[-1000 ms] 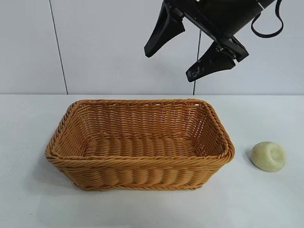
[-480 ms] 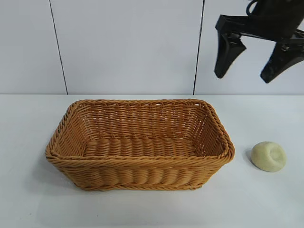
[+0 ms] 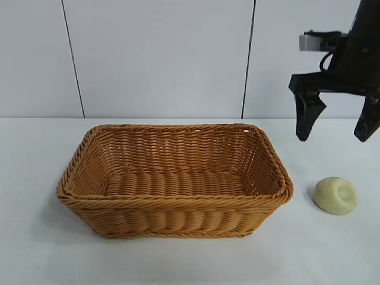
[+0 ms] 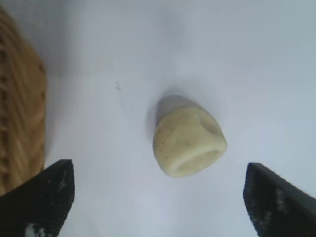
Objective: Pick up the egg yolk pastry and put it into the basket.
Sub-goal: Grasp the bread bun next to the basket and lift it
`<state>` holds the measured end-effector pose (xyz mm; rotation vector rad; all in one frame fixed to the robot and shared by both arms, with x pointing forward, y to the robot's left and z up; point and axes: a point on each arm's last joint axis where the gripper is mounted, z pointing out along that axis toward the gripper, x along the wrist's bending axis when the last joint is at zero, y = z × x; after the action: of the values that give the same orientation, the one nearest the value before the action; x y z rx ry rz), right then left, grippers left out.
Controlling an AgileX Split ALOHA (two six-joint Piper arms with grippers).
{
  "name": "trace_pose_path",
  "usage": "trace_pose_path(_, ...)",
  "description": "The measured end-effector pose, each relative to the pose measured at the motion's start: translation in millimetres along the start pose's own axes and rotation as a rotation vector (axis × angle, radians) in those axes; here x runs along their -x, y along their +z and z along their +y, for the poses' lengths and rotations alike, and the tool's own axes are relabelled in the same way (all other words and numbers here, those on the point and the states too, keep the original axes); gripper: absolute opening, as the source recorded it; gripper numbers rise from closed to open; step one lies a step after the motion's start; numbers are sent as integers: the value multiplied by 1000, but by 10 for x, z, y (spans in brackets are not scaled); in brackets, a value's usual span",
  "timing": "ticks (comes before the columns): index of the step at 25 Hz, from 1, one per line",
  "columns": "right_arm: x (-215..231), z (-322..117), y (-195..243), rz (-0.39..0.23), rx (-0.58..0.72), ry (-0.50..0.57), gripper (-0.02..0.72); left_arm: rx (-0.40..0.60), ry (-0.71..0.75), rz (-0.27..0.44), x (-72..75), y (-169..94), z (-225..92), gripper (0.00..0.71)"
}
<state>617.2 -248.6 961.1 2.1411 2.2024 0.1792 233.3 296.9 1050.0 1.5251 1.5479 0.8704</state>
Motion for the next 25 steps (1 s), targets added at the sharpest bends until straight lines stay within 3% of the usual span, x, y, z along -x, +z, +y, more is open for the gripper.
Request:
trace_pose_path(7,31,-7,575,-30,-130,-7,641,0,0,0,0,0,0,694)
trace_pose_path(13,38,-9,708,-36,-148,-10,622,0,0,0,0,0,0,694)
trace_pose_path(15,42,-3,709,-39,-141,-14,533,0,0,0,0,0,0,694)
trace_pose_path(19,45,-9,708,-43,-147,-16,211,0,0,0,0,0,0,694)
trace_pose_path(21,46,-18,704,-44,-159,-16,90,0,0,0,0,0,0,694)
trace_pose_path(25,42,-9,583,-42,-142,-17,32,0,0,0,0,0,0,694)
